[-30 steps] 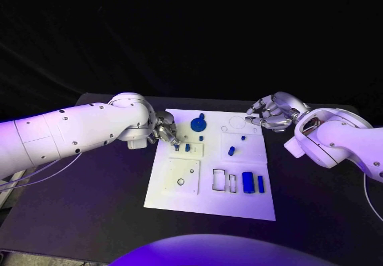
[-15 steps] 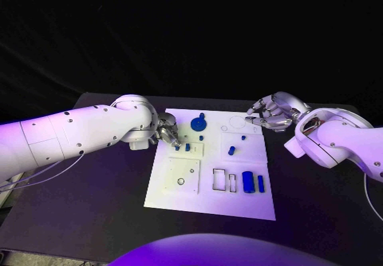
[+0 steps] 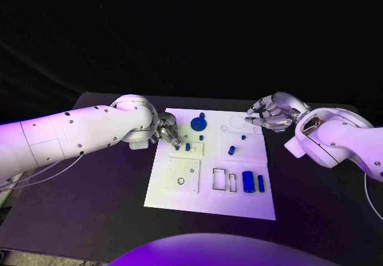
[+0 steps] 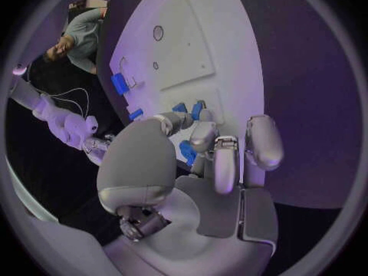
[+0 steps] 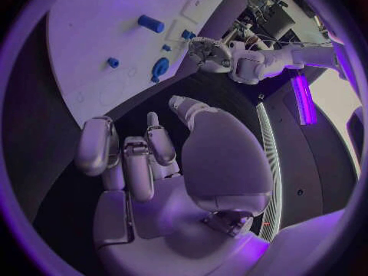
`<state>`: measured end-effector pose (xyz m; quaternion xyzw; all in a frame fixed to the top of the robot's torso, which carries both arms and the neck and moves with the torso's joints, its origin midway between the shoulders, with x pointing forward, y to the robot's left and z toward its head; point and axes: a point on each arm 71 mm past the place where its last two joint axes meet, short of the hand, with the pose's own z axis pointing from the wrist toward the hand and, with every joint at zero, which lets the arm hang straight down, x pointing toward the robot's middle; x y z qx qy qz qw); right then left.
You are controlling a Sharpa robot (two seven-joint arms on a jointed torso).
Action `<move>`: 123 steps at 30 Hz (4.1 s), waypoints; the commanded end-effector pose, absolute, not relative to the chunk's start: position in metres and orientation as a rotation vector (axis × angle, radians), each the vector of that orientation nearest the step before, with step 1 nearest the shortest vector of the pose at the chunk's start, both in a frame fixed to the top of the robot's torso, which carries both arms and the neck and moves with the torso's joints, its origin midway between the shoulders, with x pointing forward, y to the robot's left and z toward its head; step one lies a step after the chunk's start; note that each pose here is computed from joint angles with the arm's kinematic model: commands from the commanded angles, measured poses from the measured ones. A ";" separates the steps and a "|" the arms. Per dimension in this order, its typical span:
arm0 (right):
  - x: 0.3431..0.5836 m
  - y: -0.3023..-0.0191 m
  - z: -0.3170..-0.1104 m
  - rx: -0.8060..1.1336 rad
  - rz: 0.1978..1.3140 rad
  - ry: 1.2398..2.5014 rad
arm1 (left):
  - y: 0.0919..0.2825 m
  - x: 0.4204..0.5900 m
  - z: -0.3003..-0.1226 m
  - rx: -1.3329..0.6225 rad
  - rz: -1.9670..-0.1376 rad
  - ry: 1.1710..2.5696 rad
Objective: Assemble the parts on the task board
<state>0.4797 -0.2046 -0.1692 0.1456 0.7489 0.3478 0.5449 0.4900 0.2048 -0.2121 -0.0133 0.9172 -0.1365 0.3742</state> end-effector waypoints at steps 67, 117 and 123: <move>0.479 -0.204 -0.172 0.333 0.829 1.792 | 0.203 0.486 -0.216 -0.054 -0.374 2.376; 0.479 -0.207 -0.171 0.344 0.823 1.779 | 0.212 0.491 -0.216 -0.119 -0.356 2.354; 0.479 -0.207 -0.171 0.346 0.823 1.777 | 0.210 0.493 -0.210 -0.168 -0.428 2.302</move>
